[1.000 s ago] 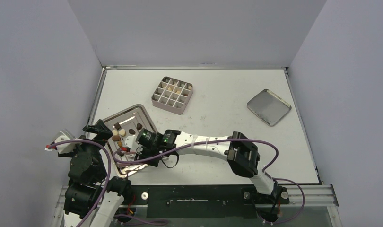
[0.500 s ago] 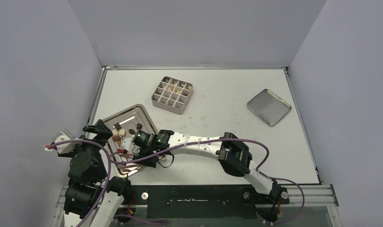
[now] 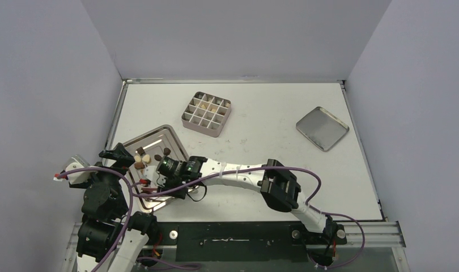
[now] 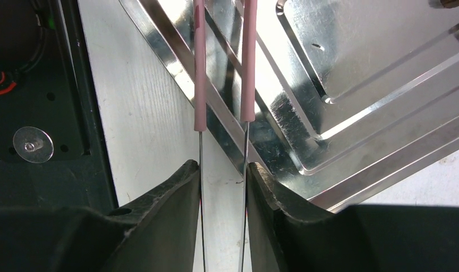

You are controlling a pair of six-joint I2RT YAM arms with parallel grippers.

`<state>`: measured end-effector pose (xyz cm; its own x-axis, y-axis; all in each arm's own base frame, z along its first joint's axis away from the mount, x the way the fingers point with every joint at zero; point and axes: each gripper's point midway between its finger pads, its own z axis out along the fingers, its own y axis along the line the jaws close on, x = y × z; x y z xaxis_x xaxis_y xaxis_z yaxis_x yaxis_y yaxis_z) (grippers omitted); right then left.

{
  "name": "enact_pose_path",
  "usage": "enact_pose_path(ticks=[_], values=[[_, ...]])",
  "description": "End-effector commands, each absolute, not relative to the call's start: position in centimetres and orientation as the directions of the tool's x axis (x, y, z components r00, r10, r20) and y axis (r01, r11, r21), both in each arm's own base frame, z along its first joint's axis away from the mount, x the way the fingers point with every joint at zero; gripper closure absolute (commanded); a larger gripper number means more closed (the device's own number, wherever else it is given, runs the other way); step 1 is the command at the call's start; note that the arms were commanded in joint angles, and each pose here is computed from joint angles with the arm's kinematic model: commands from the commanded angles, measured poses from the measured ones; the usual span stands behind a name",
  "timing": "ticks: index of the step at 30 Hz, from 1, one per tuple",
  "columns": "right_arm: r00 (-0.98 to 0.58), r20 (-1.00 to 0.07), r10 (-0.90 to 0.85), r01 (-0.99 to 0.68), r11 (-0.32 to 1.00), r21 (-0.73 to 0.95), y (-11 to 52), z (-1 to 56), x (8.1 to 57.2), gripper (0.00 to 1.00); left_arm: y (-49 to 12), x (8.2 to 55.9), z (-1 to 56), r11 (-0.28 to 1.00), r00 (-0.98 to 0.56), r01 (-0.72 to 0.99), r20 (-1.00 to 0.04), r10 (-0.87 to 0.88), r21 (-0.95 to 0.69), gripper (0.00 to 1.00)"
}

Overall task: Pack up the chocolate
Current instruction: Pick up the fake chocolate from the plate.

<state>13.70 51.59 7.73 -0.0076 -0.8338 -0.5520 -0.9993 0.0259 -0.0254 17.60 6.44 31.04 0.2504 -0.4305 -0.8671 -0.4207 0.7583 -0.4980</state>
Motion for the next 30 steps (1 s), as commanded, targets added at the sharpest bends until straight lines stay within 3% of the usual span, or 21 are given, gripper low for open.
enact_pose_path(ticks=[1,21,30], values=[[0.007,-0.630,-0.776,-0.997,0.044,-0.066,52.1,11.5,14.1,0.74,6.7,17.5,32.0,0.752,0.284,-0.413,-0.857,-0.429,-0.513,0.04],[-0.081,-0.682,-0.727,-0.988,0.150,-0.043,48.7,14.3,15.2,0.81,6.7,17.4,32.1,0.752,0.290,-0.409,-0.855,-0.431,-0.517,0.04],[-0.196,-0.716,-0.671,-0.951,0.309,-0.029,45.1,16.6,20.4,0.82,6.3,17.7,32.2,0.760,0.282,-0.394,-0.855,-0.436,-0.517,0.04]])
